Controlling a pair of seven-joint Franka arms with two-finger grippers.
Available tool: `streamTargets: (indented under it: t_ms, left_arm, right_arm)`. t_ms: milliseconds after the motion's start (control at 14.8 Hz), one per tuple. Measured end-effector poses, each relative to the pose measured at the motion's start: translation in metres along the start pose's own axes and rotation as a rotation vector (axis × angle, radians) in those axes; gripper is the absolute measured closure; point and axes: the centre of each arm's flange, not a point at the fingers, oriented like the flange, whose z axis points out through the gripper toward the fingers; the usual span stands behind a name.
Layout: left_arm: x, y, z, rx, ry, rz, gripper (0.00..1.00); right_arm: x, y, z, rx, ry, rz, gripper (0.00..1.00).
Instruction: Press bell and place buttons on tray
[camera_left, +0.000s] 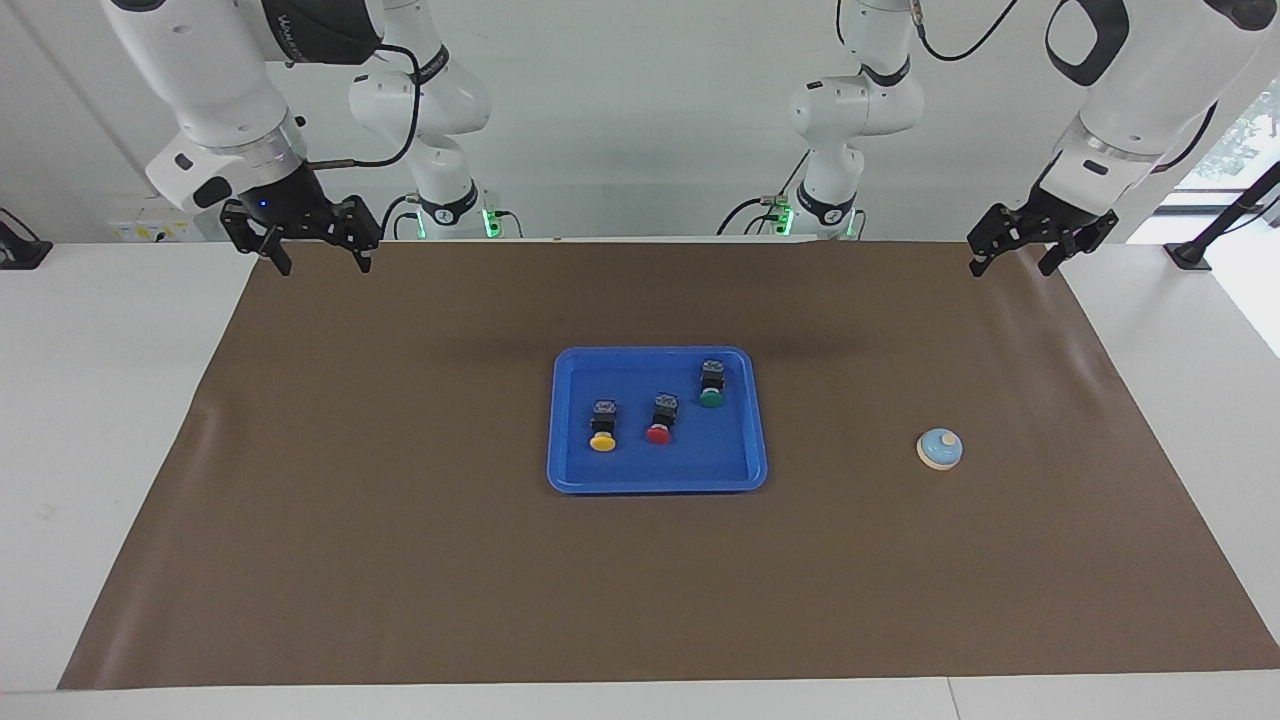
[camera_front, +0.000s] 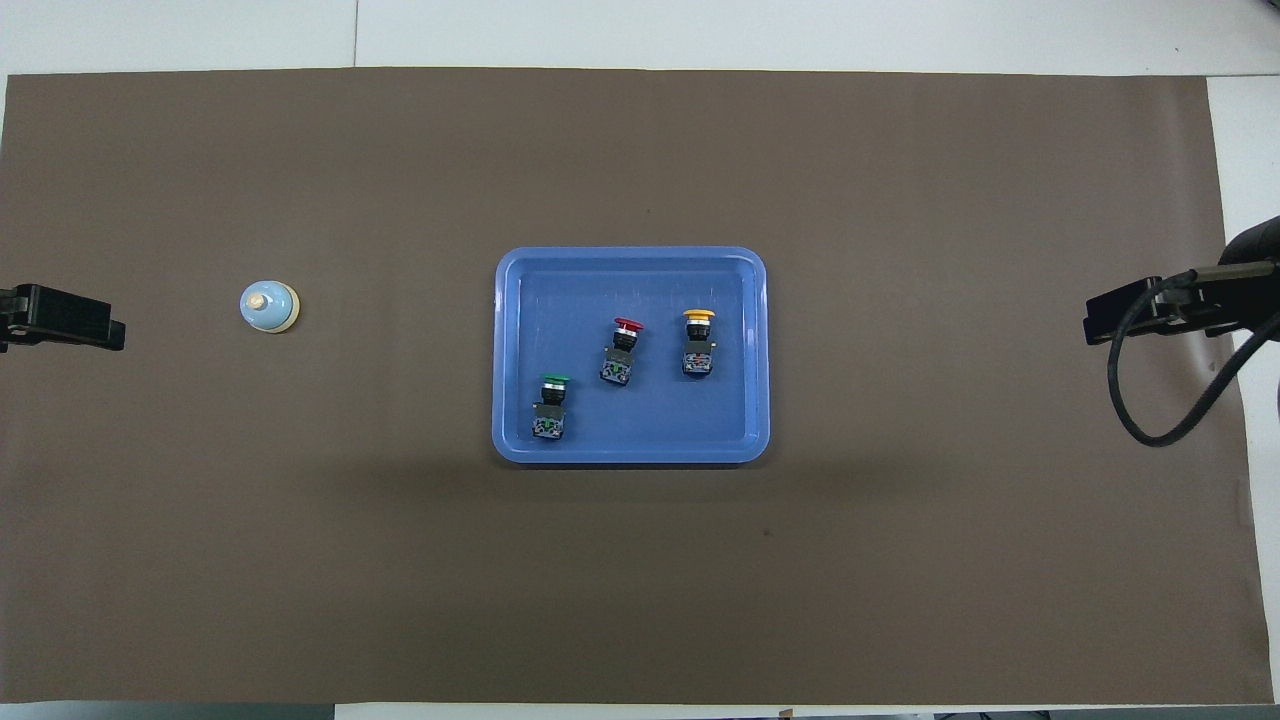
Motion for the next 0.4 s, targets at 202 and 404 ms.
streamTargets:
  t_ms: [202, 404]
  left_arm:
    - [0.0034, -0.0003, 0.0068, -0.001, -0.015, 0.000, 0.00]
    - [0.0035, -0.0003, 0.0077, -0.001, -0.020, 0.000, 0.00]
  right_arm:
    - [0.0000, 0.0000, 0.0000, 0.000, 0.000, 0.000, 0.00]
    - [0.0000, 0.0000, 0.0000, 0.000, 0.000, 0.000, 0.00]
